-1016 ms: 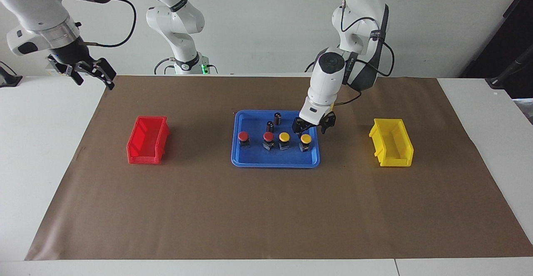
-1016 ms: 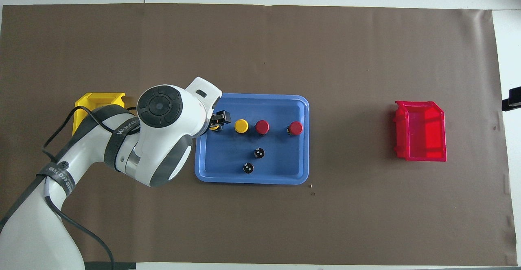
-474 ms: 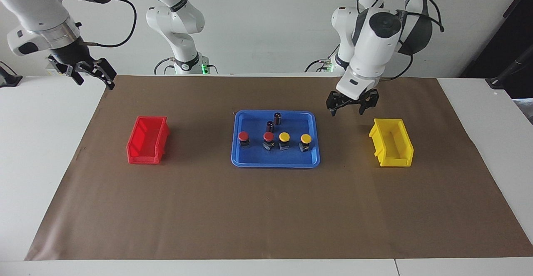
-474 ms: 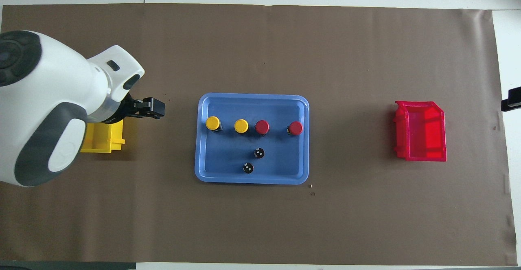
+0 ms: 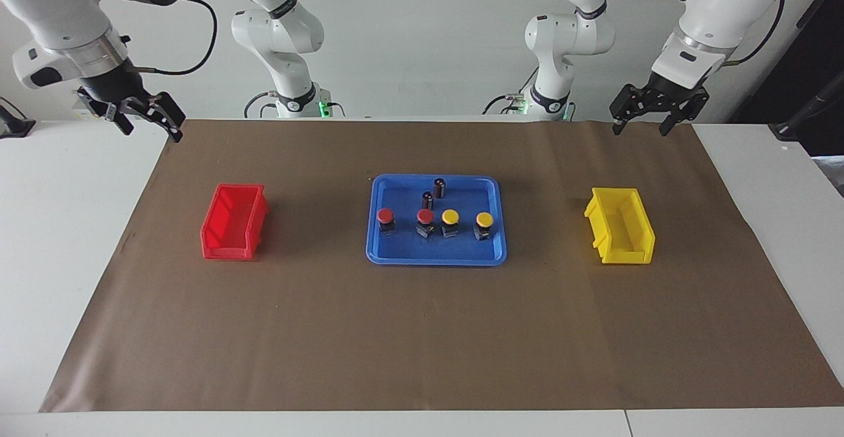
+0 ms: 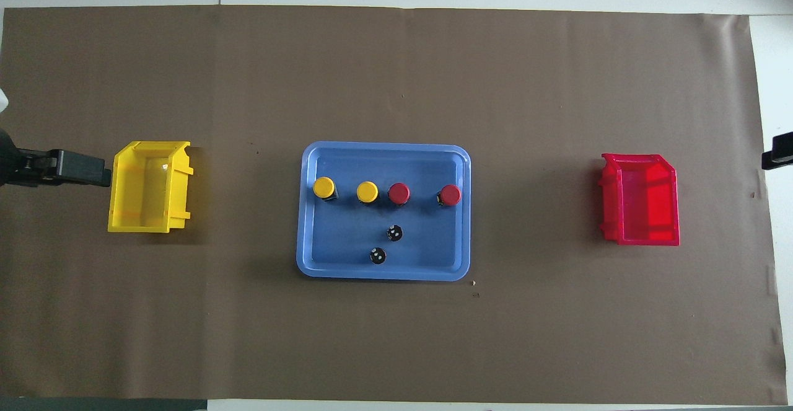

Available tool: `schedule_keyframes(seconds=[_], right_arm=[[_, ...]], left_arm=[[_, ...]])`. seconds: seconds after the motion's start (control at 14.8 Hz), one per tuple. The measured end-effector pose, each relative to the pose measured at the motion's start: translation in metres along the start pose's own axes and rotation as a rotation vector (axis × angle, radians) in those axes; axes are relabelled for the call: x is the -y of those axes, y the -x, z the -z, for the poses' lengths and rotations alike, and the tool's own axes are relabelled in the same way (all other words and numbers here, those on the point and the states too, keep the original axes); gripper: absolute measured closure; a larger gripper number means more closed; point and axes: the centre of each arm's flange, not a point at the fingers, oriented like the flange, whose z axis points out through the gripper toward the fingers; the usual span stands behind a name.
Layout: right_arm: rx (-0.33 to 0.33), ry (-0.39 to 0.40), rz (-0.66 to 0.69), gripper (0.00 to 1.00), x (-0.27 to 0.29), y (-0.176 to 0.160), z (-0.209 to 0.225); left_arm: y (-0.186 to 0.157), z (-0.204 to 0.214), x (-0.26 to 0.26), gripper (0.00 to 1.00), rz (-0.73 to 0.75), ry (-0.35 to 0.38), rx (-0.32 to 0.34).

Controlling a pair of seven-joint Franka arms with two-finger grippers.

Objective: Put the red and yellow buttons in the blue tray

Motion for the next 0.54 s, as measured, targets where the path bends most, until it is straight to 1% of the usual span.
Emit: schedule_keyframes(seconds=[0.27,0.41,0.54], right_arm=[[0.005,0.0,0.002,0.0,0.0012,0.0007,-0.0002],[0.021,0.001,0.003,0.0,0.0012,0.0026,-0.0014],[0.021,0.0,0.019,0.0,0.0012,0.003,-0.0011]], left_arm=[[-0.0009,0.0101,-0.0016,0.0,-0.004,0.0,-0.016],[-0.0026,0.0076,-0.0017,0.0,-0.004,0.0,-0.011],[-0.0077,0.0035,-0.002,0.0,-0.004,0.0,-0.004]])
